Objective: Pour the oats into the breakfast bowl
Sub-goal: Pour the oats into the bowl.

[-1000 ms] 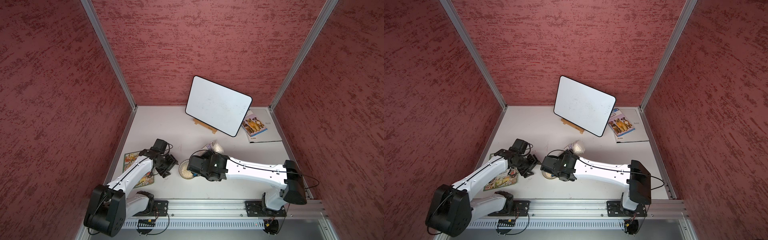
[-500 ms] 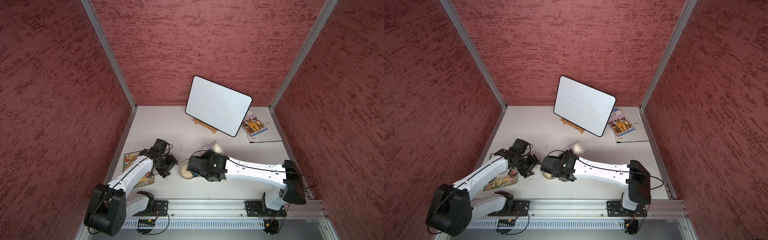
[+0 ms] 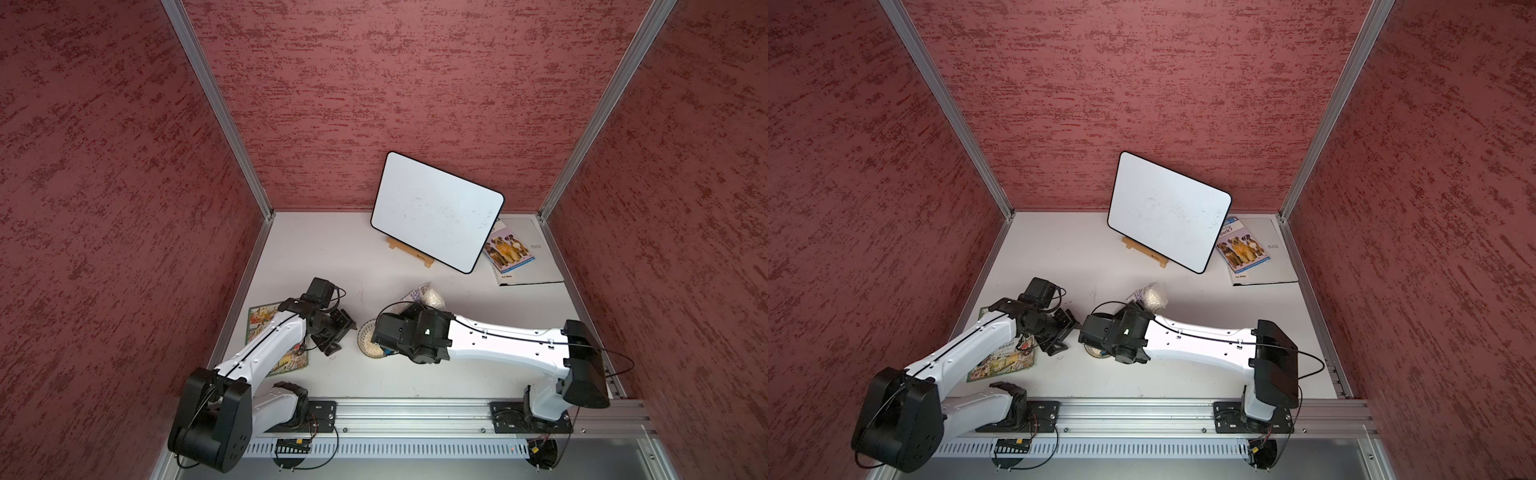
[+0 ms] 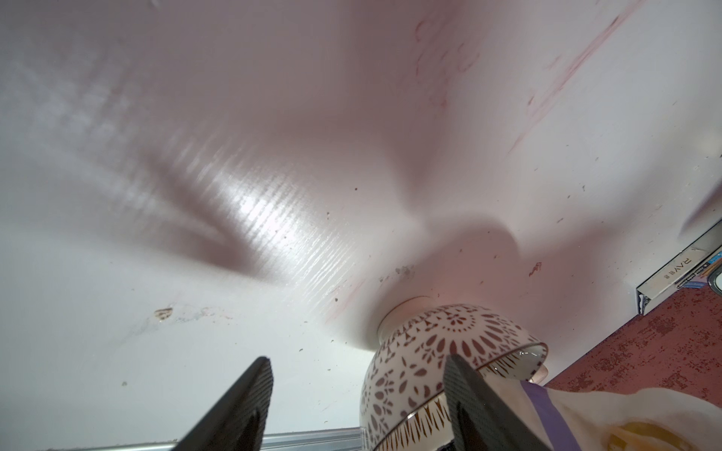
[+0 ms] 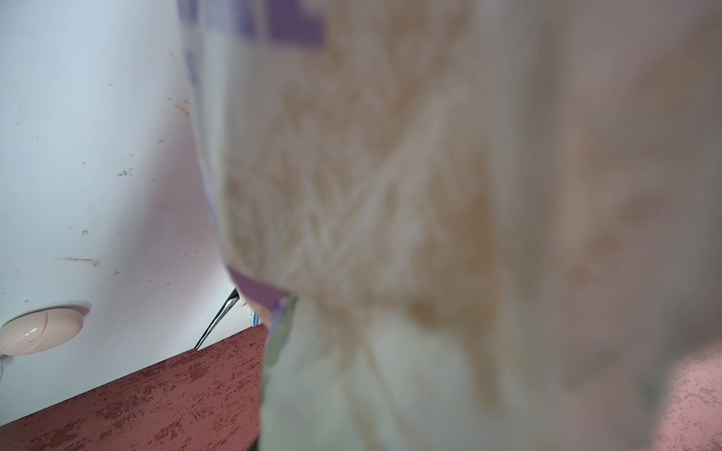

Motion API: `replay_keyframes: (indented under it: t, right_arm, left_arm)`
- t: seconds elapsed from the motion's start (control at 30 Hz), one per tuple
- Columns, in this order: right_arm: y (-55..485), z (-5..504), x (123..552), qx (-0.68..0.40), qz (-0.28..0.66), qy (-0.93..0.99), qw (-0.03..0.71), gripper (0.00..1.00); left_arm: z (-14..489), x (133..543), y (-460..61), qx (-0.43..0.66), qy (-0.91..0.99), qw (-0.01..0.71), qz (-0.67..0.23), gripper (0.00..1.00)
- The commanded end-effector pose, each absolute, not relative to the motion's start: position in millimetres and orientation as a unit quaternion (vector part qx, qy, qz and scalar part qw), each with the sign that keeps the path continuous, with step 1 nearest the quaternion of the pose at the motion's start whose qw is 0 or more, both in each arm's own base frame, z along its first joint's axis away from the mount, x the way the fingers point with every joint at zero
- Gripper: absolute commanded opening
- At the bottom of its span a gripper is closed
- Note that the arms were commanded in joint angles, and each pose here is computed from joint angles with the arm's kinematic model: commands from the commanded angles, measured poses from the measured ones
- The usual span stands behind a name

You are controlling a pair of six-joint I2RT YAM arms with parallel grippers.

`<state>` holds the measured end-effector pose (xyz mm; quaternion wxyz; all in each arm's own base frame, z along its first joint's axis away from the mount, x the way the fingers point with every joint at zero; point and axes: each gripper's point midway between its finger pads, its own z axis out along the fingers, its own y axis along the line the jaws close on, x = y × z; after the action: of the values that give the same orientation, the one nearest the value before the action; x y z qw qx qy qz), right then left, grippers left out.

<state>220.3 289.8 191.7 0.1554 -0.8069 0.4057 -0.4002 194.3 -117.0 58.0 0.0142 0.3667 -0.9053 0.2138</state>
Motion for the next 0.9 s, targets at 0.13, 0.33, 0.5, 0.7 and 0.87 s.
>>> replay_keyframes:
  t: [0.13,0.33,0.5,0.7,0.87]
  right_arm:
    - [302,224,227,-0.776,-0.427,0.419,0.201,0.00]
    - [298,231,227,-0.770,-0.430,0.421,0.214,0.00]
    - [286,210,225,-0.784,-0.443,0.401,0.171,0.00]
    - [279,213,223,-0.783,-0.442,0.404,0.171,0.00]
    - [278,222,223,-0.773,-0.439,0.420,0.184,0.00]
  left_arm:
    - [64,204,-118,0.362,-0.907,0.002,0.215,0.72]
    - [66,205,-119,0.359,-0.909,0.005,0.213,0.72]
    - [65,205,-120,0.361,-0.907,0.002,0.217,0.72]
    - [65,205,-120,0.360,-0.907,0.002,0.217,0.72]
    - [66,204,-119,0.359,-0.908,0.002,0.217,0.72]
